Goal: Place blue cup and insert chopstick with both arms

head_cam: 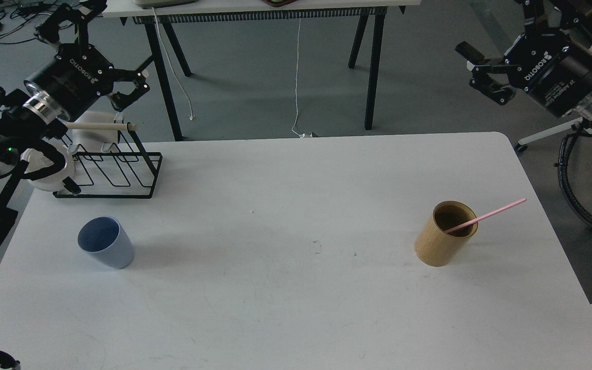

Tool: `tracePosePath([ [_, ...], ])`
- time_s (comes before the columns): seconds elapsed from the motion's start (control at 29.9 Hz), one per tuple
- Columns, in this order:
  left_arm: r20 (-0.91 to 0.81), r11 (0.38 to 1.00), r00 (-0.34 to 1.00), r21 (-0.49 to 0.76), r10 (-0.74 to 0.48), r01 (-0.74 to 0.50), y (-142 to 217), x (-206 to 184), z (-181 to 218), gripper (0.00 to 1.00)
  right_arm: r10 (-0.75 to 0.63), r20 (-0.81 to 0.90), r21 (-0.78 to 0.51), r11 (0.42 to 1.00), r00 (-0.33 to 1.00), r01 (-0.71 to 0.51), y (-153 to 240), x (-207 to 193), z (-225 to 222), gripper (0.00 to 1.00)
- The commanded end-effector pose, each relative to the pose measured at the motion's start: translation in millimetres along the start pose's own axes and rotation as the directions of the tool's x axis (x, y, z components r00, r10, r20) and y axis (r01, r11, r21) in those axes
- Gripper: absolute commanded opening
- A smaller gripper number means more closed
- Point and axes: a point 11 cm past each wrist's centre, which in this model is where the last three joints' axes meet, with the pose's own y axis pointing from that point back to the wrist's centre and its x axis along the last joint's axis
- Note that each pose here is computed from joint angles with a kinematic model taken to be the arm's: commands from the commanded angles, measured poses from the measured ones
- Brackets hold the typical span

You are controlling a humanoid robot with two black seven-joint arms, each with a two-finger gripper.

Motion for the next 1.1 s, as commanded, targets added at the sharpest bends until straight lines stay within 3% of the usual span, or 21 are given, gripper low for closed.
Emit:
tracePosePath([
  [0.0, 0.004, 1.0, 1.0, 0.0, -0.005, 0.005, -1, -2, 1, 1.0, 0.002, 0.003, -0.003, 1.0, 1.0, -0.002, 1, 0, 2, 0.99],
  [0.27, -0.05, 0.997, 0.998, -0.064, -0.04, 0.037, -7, -10, 17, 1.0, 0.005, 0.005, -0.015, 1.0, 1.0, -0.004, 4, 0, 7, 0.99],
  [0.4, -0.13, 0.993, 0.987, -0.077, -0.093, 0.084, -22, -23, 2, 1.0, 0.003, 0.005, -0.025, 1.0, 1.0, -0.003, 4, 0, 10, 0.99],
  [0.6, -0.108, 0.994, 0.99, -0.072, -0.09, 0.082, -22, -23, 5, 1.0, 0.004, 0.004, -0.026, 1.0, 1.0, -0.004, 5, 0, 10, 0.99],
  [0.84, 0.203, 1.0, 0.979, -0.004, -0.015, 0.016, -10, -20, 41, 1.0, 0.01, 0.008, -0.03, 0.999, 1.0, -0.01, 7, 1, 13, 0.99],
  [1.07, 0.544, 0.996, 0.839, -0.086, 0.025, 0.027, 20, -30, 82, 1.0, 0.01, 0.009, -0.026, 1.0, 1.0, -0.01, 6, 1, 13, 0.99],
])
